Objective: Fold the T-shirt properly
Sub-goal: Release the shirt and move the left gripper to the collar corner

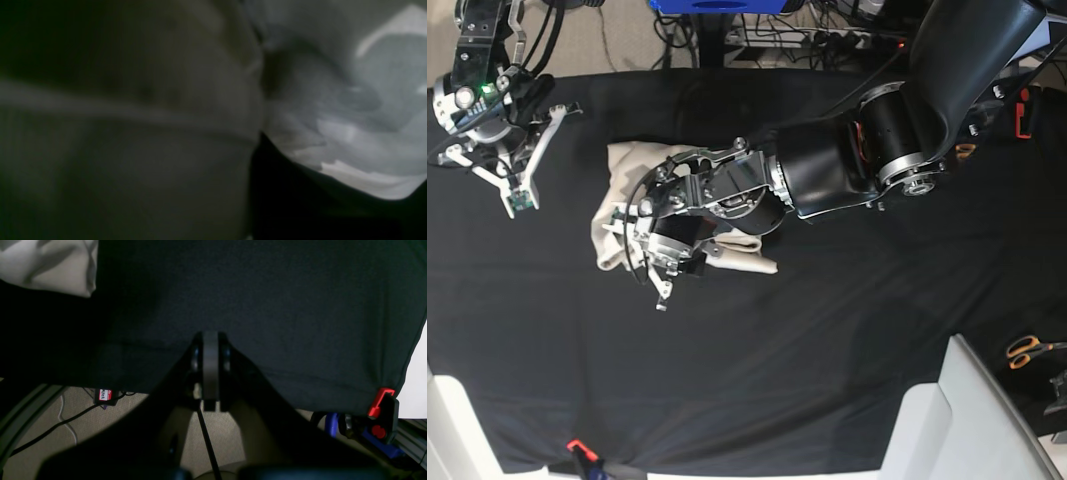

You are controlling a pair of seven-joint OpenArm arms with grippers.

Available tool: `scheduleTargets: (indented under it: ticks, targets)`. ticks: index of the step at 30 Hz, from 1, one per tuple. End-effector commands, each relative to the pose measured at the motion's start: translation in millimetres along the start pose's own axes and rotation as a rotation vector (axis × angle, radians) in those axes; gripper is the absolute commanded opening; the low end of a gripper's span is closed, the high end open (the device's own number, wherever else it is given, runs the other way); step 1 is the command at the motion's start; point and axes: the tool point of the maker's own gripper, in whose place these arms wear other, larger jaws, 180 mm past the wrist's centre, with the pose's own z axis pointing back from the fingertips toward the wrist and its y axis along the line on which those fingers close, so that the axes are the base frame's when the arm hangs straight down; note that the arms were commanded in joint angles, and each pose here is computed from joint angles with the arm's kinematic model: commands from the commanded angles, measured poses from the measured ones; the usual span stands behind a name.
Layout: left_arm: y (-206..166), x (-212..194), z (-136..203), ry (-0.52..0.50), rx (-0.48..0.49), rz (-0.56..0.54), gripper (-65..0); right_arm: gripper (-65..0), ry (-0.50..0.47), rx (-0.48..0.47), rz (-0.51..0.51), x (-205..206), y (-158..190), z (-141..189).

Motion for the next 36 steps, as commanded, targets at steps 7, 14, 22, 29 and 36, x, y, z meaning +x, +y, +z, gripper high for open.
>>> scheduleTargets:
  ticks: [7, 14, 22, 29, 36]
  targets:
    - [13, -7, -4, -0.005, 0.022, 0.003, -65.0, -65.0, -0.020, -0.018, 0.005, 6, -5, 3]
    - [35, -19, -2, 0.046, 0.113, -0.048, -65.0, -65.0, -0.022, -0.013, 0.009, 6, -4, 3]
    - [47, -16, 0, 0.025, 0.154, -0.066, -33.2, -65.0, -0.022, -0.012, 0.010, 7, -3, 3]
    - [48, -13, -1, 0.005, 0.152, -0.065, -1.2, -65.0, -0.021, -0.012, 0.010, 6, -3, 3]
    - [71, -28, 2, 0.015, 0.190, -0.062, 0.0, -65.0, -0.018, -0.011, 0.011, 5, -3, 3]
